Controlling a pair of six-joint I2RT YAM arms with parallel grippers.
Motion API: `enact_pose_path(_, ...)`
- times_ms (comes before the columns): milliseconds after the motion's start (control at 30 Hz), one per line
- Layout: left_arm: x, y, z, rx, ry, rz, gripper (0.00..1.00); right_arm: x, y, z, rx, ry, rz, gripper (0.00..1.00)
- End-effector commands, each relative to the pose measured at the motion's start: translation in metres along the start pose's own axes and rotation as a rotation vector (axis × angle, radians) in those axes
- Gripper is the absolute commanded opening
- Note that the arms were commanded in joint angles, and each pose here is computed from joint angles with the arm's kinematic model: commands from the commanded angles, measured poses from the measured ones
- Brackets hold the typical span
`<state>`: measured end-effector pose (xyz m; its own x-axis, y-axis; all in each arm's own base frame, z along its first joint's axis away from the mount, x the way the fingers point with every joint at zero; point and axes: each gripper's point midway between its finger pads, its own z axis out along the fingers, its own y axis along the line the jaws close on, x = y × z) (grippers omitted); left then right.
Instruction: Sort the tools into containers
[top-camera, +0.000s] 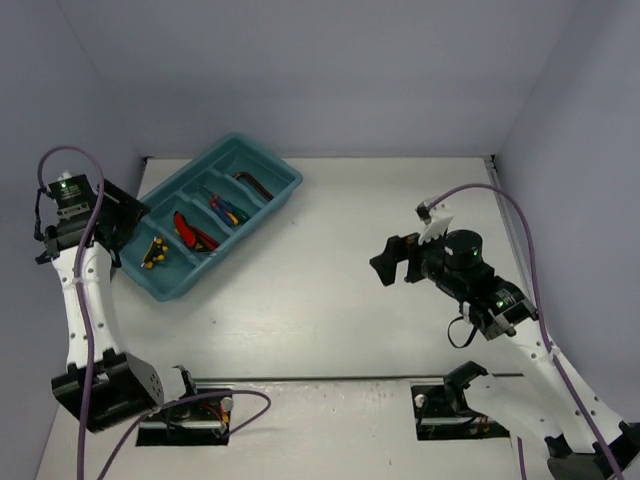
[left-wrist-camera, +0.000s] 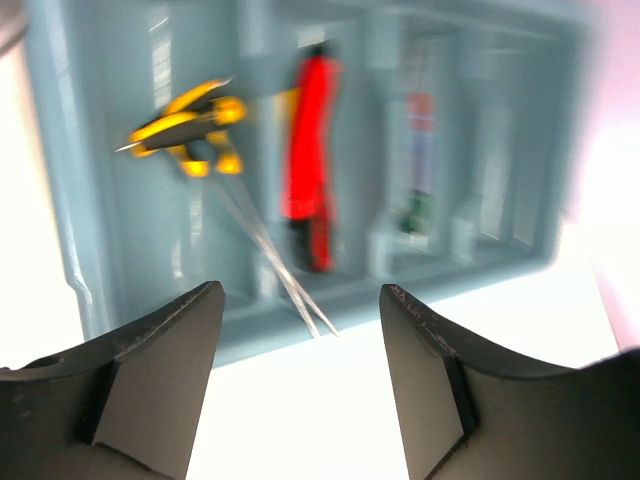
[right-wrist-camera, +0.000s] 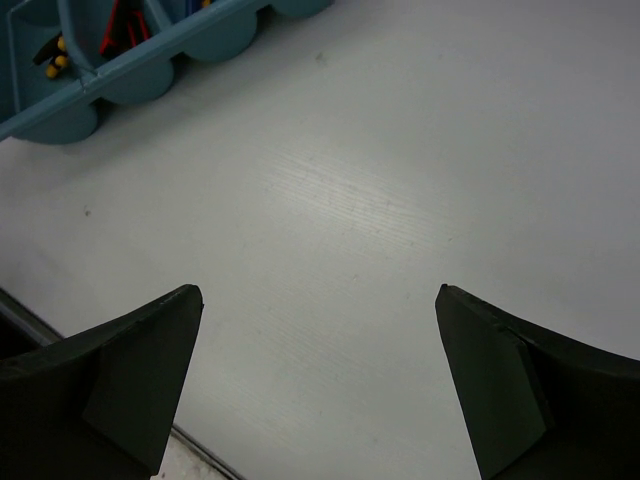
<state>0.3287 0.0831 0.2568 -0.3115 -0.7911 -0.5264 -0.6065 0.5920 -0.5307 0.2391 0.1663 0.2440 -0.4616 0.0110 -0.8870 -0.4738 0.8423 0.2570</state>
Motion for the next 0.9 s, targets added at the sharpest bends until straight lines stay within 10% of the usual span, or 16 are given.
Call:
enact_pose_path(0, 0.007, -0.04, -0.089, 0.186, -0.088, 0.205, 0.6, -0.056, -0.018, -0.017, 0.15, -0.164, -0.022, 1.0)
enact_pose_path(333, 0.044, -0.026, -0.193, 0.252, -0.252, 0.611, 0.61, -0.111, -0.069, -0.079, 0.501, -0.391, -0.009, 1.0)
enact_pose_path(867, 0.073, 0.068, -0.259, 0.326, -0.409, 0.589, 0.74, -0.092, -0.091, -0.161, 0.633, -0.517, -0.015, 1.0)
